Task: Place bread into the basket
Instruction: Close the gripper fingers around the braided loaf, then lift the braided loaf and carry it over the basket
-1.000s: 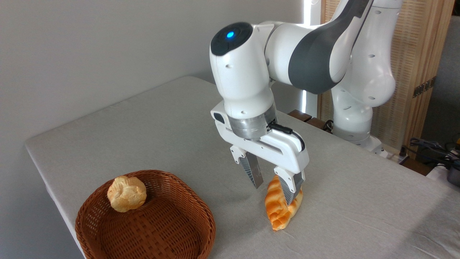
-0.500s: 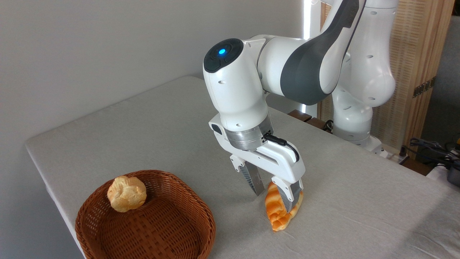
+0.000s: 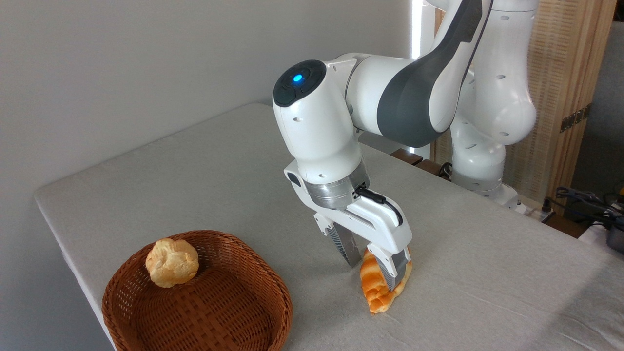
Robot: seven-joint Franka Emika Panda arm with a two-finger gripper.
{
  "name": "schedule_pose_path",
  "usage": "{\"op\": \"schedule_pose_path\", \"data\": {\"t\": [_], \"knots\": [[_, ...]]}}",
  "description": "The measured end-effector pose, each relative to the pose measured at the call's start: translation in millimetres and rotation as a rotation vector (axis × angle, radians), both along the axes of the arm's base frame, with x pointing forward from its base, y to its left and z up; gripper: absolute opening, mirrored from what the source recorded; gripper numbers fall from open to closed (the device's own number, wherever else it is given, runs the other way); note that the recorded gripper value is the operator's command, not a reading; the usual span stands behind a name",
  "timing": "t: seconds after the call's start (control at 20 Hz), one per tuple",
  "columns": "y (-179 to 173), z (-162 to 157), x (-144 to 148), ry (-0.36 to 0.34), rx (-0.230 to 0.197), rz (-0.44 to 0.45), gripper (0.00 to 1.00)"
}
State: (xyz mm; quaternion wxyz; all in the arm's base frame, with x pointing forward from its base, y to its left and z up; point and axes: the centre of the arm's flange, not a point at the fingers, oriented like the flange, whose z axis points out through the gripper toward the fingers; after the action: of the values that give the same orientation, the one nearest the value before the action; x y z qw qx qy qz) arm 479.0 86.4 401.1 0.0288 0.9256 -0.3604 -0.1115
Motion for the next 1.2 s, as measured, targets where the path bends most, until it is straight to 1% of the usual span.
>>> {"op": "schedule_pose_path", "data": {"t": [0.05,0.1,0.15,0.2,0.3,1.2], "knots": [[0.0,-0.2,0.0,0.0,0.0,-0.002,0.37],[0.0,-0.2,0.0,0.0,0.0,-0.002,0.32],[0.0,-0.2,0.0,0.0,0.0,-0.002,0.26],[0.0,-0.2,0.1,0.0,0.0,-0.002,0.21],[0.0,0.0,0.2,-0.001,0.0,-0.002,0.16],[-0.4,3.3,2.1,-0.008,-0.003,-0.022,0.15]]}}
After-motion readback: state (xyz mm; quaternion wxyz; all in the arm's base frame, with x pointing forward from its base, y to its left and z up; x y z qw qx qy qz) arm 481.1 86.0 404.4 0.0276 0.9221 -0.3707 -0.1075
